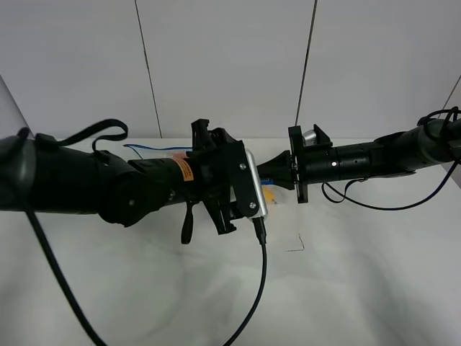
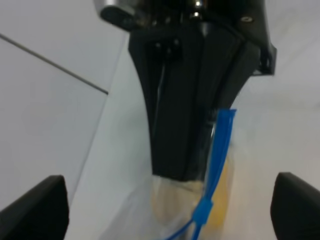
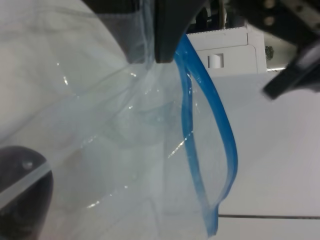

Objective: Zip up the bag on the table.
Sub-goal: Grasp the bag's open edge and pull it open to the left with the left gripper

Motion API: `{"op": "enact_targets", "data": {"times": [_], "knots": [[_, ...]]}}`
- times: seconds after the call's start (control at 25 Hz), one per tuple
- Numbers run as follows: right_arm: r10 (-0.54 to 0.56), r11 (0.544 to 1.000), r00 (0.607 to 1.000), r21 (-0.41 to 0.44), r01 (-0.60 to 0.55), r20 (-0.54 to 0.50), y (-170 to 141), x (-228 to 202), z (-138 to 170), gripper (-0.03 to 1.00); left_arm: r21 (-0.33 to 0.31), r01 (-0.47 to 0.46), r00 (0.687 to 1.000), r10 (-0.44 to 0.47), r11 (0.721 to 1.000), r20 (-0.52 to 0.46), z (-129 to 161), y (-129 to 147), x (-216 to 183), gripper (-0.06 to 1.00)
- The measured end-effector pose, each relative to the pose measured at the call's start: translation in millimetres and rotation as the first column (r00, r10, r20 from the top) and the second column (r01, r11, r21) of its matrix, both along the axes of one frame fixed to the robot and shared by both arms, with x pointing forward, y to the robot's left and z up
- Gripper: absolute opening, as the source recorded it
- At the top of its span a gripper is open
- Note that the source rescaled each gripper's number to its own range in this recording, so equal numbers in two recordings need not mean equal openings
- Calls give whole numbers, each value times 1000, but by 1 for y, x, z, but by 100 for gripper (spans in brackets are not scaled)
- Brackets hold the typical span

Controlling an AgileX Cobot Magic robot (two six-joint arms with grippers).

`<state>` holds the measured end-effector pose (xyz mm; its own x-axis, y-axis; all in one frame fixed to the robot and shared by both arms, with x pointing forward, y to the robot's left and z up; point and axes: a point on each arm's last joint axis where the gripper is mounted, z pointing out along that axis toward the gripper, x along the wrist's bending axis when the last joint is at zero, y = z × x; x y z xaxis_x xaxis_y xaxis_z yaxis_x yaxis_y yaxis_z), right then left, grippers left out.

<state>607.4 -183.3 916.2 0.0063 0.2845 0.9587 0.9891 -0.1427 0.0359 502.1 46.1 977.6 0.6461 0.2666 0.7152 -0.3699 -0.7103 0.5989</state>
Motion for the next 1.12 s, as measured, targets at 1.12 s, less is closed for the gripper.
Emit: {"op": "enact_targets", "data": {"times": [1.12], "knots": [[-2,1000,1000,2,2,-1,0,0,0,0,-37,2,999,-1,999,40,-24,0,0,64]]}}
